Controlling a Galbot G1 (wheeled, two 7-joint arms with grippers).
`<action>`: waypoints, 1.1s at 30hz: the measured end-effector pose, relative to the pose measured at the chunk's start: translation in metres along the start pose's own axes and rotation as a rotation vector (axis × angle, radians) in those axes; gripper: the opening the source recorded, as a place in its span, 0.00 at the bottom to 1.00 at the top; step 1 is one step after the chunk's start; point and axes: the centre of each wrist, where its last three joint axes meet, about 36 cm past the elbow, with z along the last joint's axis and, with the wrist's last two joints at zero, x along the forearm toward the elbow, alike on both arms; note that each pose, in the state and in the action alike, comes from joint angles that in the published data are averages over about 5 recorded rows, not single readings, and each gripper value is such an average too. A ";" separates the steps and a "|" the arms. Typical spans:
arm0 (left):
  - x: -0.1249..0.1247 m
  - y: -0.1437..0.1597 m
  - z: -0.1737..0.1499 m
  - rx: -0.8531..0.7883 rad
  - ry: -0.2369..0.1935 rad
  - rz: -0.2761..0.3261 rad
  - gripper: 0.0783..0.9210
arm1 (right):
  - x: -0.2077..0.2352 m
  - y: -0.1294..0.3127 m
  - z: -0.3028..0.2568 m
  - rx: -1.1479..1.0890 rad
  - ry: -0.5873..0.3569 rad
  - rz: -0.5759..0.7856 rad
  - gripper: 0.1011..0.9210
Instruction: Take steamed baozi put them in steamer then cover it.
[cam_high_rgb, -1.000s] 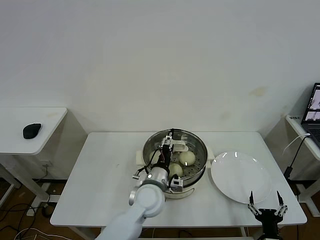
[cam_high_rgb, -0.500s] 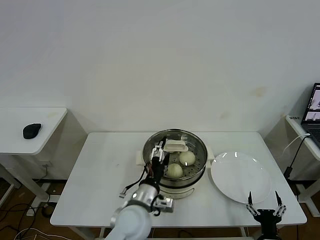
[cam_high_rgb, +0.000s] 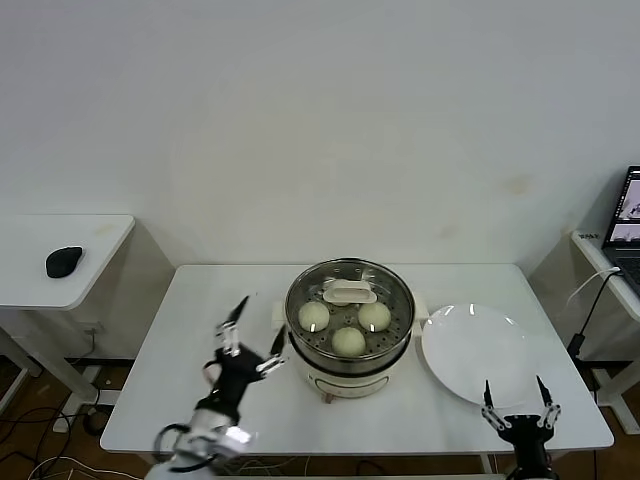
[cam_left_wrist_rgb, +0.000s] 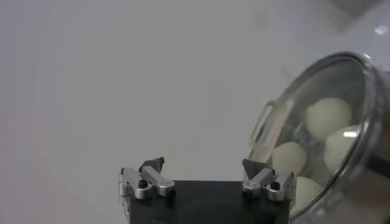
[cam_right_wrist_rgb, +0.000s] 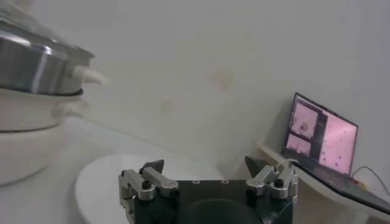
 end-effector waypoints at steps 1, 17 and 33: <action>0.007 0.002 0.006 0.061 0.010 -0.008 0.88 | 0.001 0.000 -0.001 -0.003 -0.001 -0.011 0.88; 0.094 -0.002 0.069 0.641 0.217 -0.170 0.88 | 0.016 0.011 -0.008 -0.082 0.000 -0.149 0.88; 0.123 -0.014 0.098 0.726 0.298 -0.194 0.88 | 0.020 0.021 -0.009 -0.070 -0.019 -0.188 0.88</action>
